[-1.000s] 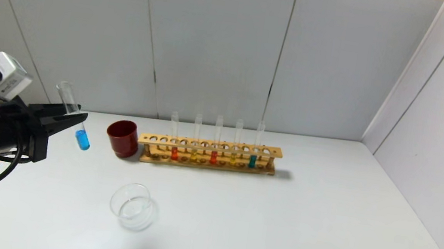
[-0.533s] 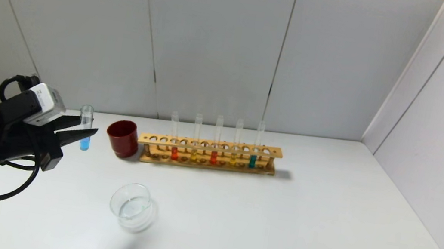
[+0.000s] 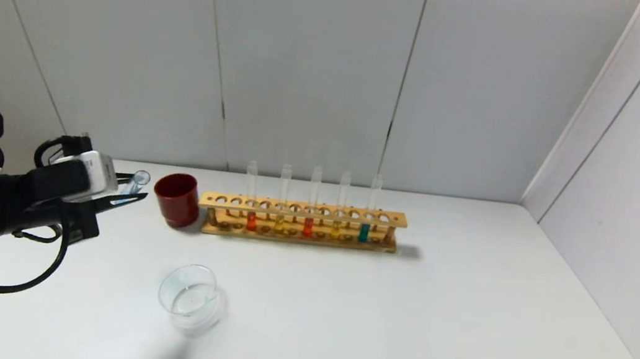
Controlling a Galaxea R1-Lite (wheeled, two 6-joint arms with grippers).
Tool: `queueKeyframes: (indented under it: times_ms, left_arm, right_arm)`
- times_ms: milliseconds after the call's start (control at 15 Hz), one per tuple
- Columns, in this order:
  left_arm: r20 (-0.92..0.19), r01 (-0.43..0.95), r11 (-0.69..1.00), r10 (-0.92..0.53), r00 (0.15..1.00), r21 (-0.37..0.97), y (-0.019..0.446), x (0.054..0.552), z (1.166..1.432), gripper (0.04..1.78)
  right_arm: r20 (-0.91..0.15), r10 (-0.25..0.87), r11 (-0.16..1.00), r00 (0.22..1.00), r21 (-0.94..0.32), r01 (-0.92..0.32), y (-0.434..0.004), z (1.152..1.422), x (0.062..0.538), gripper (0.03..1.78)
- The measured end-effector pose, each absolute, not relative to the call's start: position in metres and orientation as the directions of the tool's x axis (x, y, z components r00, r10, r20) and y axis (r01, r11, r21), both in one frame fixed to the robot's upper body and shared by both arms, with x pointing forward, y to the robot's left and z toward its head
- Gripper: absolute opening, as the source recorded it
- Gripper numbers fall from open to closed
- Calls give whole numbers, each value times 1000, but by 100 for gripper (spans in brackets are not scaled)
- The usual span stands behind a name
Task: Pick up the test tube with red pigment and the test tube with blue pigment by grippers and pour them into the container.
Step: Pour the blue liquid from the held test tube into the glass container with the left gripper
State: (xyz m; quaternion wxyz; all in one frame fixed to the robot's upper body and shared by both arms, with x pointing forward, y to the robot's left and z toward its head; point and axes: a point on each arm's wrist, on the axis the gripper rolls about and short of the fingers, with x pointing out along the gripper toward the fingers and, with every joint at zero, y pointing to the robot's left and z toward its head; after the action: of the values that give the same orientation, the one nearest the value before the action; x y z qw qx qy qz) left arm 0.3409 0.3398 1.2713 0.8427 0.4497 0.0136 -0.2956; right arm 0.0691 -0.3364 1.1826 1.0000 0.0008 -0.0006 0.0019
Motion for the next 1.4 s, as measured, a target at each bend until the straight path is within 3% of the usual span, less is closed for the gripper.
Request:
queueKeyframes:
  times_ms: [400, 1400]
  left_arm:
    - [-353, 499, 248, -458, 816, 831, 347, 335, 1251, 32]
    - [-397, 461, 50, -431, 810, 886, 351, 363, 1215, 32]
  right_arm:
    - [1, 4, 1000, 1000, 2, -4, -336, 1183, 69, 175]
    - [1, 4, 1000, 1000, 2, -4, -336, 1183, 69, 175]
